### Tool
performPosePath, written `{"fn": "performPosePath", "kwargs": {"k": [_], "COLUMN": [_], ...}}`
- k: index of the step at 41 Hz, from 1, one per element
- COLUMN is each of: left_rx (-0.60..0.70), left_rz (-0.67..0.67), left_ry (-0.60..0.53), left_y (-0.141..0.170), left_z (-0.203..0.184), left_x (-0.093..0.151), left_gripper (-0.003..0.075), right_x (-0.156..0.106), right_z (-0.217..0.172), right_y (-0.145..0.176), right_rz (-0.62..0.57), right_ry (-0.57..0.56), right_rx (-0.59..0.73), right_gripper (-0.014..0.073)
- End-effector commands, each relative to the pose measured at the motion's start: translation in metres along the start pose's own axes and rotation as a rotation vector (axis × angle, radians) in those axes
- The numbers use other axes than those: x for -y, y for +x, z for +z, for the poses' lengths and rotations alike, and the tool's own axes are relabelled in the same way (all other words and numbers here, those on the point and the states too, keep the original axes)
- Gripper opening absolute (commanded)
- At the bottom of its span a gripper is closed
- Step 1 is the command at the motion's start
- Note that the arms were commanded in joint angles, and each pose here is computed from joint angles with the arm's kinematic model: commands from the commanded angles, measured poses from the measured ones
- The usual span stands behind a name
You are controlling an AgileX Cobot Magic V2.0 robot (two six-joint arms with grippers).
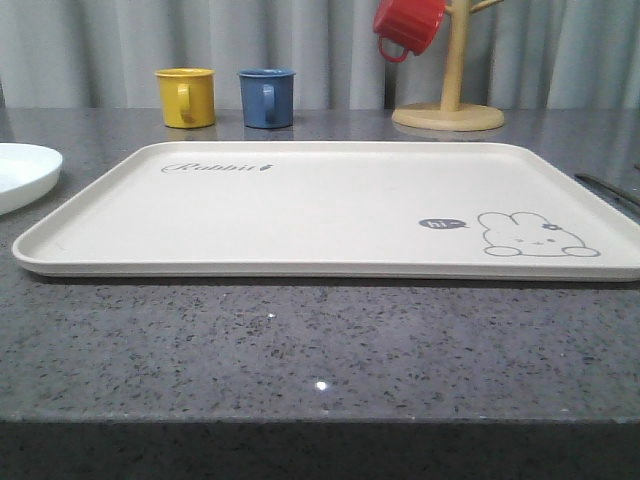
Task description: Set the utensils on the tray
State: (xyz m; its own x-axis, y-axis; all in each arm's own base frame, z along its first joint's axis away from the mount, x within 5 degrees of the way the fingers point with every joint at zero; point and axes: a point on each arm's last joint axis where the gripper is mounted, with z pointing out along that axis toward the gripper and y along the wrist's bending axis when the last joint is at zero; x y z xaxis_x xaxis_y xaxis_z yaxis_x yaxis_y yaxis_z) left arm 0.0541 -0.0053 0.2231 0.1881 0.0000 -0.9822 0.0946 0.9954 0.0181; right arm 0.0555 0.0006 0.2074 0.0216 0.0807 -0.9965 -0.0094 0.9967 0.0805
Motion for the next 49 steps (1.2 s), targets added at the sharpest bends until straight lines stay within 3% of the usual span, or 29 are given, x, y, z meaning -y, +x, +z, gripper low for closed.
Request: {"fn": "performPosePath", "kwargs": {"k": [1,10,14,18,27,41,46,49], "left_rx": [0.175,0.116,0.007,-0.12,-0.338,-0.427,-0.455,-0.491], "left_rz": [-0.013,-0.012,-0.012,-0.012,-0.011,-0.011,-0.011,-0.01], "left_ry": [0.003,0.004,0.005,0.007,0.01,0.011,0.012,0.012], "left_y": [-0.035,-0.11,-0.143,-0.156,-0.136,-0.123,-0.119,-0.115], "left_z": [-0.003,0.0,0.012,0.028,0.062,0.083,0.087,0.091], "left_x": [0.0,-0.002,-0.002,-0.003,-0.002,-0.002,-0.002,-0.001], "left_gripper": [-0.002,-0.002,-0.002,-0.002,-0.002,-0.002,-0.0007,0.0056], "right_x": [-0.003,-0.009,-0.011,-0.013,-0.011,-0.01,-0.008,-0.008], "right_z": [-0.009,-0.02,-0.012,0.005,0.044,0.069,0.073,0.074], "right_y": [-0.038,-0.099,-0.127,-0.143,-0.127,-0.111,-0.107,-0.105], "right_rz": [-0.012,-0.015,-0.015,-0.015,-0.012,-0.018,-0.042,-0.043], "right_ry": [-0.004,-0.011,-0.009,-0.004,0.011,0.024,0.032,0.033], "right_rx": [0.125,0.095,0.016,-0.105,-0.359,-0.508,-0.543,-0.56], "right_gripper": [-0.0068,-0.0068,-0.0068,-0.0068,-0.0068,-0.0059,0.0061,0.0211]}}
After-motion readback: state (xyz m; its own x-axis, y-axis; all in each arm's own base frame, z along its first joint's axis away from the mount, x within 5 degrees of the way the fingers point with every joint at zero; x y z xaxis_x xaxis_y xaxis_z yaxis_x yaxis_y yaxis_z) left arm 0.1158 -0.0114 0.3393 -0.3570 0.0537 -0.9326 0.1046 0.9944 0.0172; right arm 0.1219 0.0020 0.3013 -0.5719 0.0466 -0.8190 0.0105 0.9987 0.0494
